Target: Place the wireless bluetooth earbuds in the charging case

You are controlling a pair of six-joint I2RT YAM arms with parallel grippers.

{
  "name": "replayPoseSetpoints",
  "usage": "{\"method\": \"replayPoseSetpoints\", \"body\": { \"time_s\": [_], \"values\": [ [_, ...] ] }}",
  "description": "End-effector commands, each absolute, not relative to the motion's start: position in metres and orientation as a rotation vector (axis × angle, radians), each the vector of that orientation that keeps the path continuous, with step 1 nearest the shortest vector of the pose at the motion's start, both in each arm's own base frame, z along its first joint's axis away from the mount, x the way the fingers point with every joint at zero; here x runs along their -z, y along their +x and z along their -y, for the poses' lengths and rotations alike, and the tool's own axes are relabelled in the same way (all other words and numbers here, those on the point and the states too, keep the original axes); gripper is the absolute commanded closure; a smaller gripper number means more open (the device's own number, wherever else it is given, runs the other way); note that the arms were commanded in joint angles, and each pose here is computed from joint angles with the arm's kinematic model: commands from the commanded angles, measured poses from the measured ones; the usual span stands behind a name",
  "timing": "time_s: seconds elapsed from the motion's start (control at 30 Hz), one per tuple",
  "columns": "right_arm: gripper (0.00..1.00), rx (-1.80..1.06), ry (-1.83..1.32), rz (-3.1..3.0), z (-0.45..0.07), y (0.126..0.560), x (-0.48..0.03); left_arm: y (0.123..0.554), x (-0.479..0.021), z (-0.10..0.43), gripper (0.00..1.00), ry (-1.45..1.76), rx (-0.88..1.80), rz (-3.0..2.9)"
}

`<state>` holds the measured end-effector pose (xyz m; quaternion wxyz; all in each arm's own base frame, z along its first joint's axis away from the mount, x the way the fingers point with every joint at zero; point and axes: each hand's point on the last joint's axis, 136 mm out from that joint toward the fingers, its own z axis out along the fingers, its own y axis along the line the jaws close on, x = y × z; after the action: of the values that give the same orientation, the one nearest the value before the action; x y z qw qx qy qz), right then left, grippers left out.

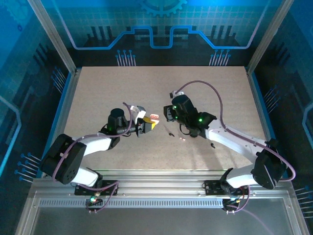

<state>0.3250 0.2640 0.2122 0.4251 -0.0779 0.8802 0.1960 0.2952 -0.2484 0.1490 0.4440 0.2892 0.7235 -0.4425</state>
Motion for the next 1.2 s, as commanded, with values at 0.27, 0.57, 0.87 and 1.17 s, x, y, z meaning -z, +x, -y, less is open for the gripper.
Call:
{"method": "replayPoseSetpoints", "body": {
  "time_s": [0.27, 0.57, 0.87, 1.17],
  "values": [
    [0.8, -0.512, -0.555, -2.038, -0.277, 0.31, -0.237, 0.287, -0.183, 0.268, 0.9, 0.908, 1.154, -1.497],
    [0.8, -0.488, -0.704, -1.997, -0.287, 0.303, -0.239, 0.284, -0.19, 0.269, 0.91, 0.926, 1.152, -1.435],
    [0.8, -0.495, -0.82, -1.971, -0.299, 0.29, -0.244, 0.283, -0.191, 0.268, 0.92, 0.924, 1.148, -1.421],
    [0.8, -0.476, -0.876, -1.953, -0.302, 0.284, -0.249, 0.283, -0.195, 0.269, 0.91, 0.922, 1.154, -1.401]
  ]
}}
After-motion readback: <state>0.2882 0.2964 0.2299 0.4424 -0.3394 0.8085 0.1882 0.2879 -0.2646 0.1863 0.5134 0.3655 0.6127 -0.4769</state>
